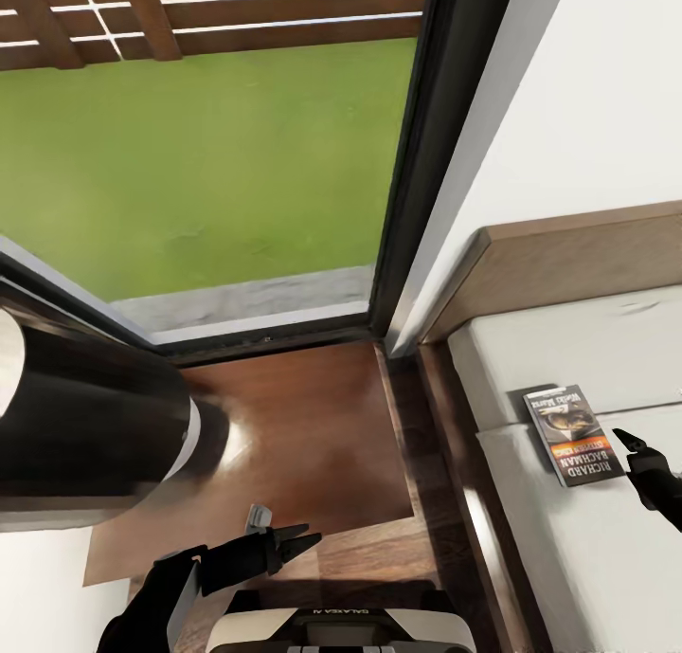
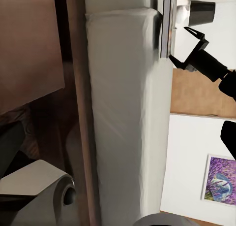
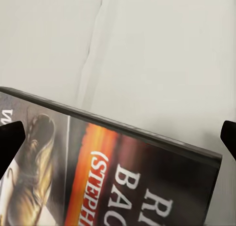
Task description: In the bedroom, move the book from the bed onto either nightstand, and place the two sandals side by side next to the bed.
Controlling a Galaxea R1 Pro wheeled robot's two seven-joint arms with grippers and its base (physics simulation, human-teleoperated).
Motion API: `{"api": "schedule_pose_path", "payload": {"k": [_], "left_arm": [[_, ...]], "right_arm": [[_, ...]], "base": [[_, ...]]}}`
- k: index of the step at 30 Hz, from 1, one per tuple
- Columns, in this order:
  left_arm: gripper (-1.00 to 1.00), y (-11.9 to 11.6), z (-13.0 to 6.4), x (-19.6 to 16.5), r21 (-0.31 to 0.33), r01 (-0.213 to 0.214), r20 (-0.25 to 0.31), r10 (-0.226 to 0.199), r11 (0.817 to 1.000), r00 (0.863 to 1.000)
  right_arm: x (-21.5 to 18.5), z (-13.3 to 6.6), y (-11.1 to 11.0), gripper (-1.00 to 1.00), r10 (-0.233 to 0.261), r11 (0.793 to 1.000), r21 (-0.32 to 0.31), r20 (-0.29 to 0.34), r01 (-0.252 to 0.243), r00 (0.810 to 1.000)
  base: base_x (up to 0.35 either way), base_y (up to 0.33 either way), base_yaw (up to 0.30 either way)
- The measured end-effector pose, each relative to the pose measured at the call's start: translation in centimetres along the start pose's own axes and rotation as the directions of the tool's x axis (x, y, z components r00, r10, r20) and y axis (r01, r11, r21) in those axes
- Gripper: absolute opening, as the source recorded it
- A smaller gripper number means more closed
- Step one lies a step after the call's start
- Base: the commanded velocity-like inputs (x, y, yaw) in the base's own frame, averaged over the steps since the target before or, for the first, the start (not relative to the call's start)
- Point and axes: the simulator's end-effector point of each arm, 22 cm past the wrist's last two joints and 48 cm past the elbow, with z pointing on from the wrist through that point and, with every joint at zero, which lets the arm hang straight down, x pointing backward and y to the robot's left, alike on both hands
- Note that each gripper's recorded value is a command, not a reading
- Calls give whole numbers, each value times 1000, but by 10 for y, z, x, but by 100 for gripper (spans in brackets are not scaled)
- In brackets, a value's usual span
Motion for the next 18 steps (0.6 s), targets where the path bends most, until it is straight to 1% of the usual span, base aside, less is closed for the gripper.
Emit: {"api": "schedule_pose_path", "payload": {"k": [18], "left_arm": [[100,0,0,0,0,2,2,-2,1000,1000]], "right_arm": [[0,0,0,100,0,1000,0,0,0,1000]], "base": [[-1,2,0]]}}
